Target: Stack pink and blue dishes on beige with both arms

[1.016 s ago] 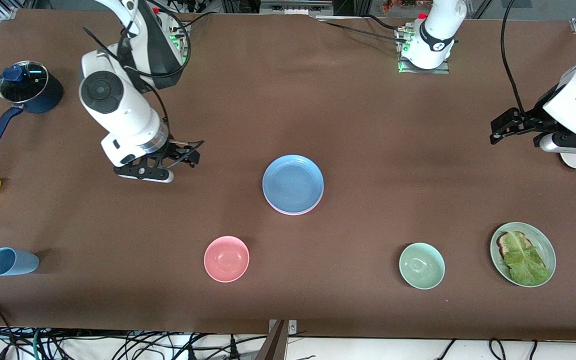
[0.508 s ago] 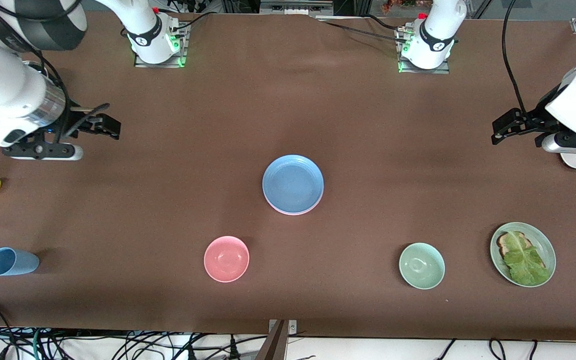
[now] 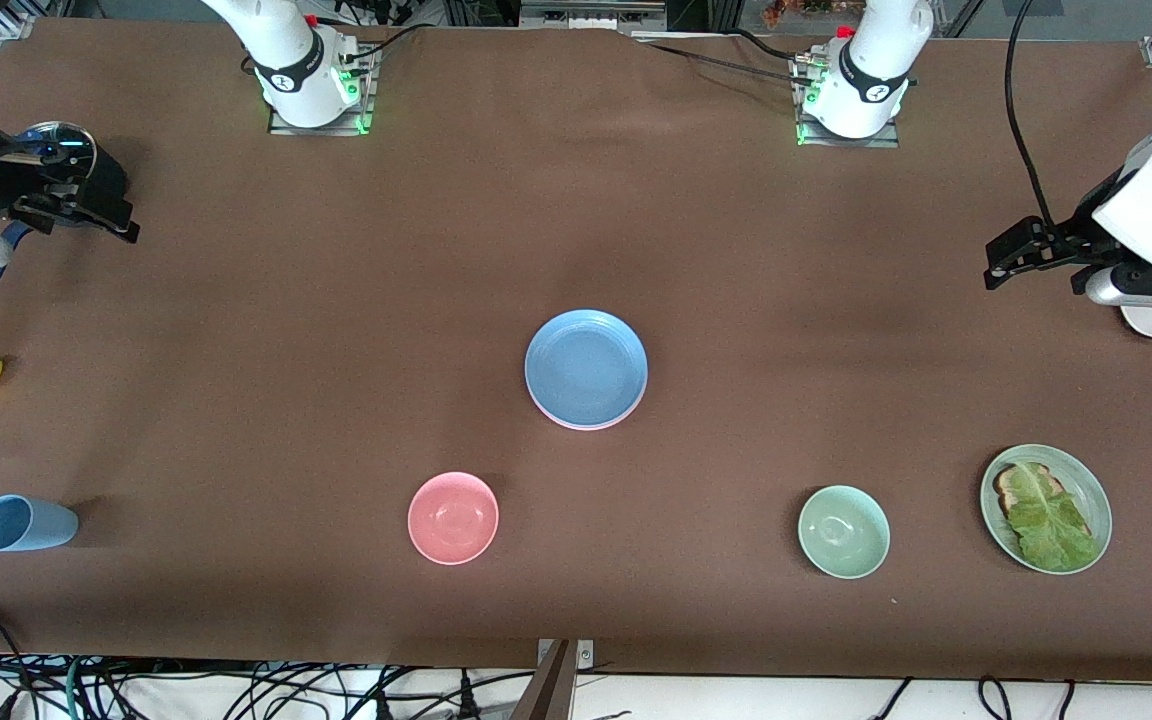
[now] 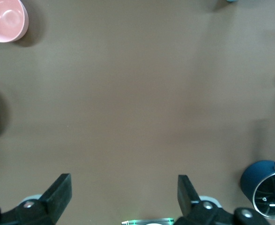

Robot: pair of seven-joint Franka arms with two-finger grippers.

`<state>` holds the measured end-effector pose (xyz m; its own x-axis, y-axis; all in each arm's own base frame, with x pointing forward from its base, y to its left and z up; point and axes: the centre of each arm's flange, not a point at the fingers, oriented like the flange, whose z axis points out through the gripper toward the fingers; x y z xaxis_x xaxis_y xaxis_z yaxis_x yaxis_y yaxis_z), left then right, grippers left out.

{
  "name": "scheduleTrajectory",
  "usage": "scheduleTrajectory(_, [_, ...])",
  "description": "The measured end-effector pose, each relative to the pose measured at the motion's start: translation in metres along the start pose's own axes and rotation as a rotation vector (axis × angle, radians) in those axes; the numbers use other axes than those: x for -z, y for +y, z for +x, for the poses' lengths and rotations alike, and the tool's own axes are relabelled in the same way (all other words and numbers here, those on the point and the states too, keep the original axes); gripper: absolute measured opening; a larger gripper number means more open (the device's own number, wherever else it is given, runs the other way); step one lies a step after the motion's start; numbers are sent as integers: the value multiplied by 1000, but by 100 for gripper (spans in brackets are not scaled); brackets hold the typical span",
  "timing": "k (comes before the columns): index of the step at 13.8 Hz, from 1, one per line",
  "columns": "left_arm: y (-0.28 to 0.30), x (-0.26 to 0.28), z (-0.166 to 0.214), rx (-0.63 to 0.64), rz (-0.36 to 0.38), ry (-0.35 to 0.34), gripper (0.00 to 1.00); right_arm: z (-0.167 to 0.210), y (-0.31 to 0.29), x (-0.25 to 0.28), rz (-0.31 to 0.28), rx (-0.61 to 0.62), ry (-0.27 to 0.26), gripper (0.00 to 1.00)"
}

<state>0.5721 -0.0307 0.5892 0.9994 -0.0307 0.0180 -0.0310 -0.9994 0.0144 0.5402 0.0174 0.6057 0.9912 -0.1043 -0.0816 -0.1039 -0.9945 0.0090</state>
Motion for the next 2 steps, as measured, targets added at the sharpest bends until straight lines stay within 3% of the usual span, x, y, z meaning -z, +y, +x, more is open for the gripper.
scheduleTrajectory(2, [-1,0,0,2,0,0,100,-7,1,-1,1,4,4,100])
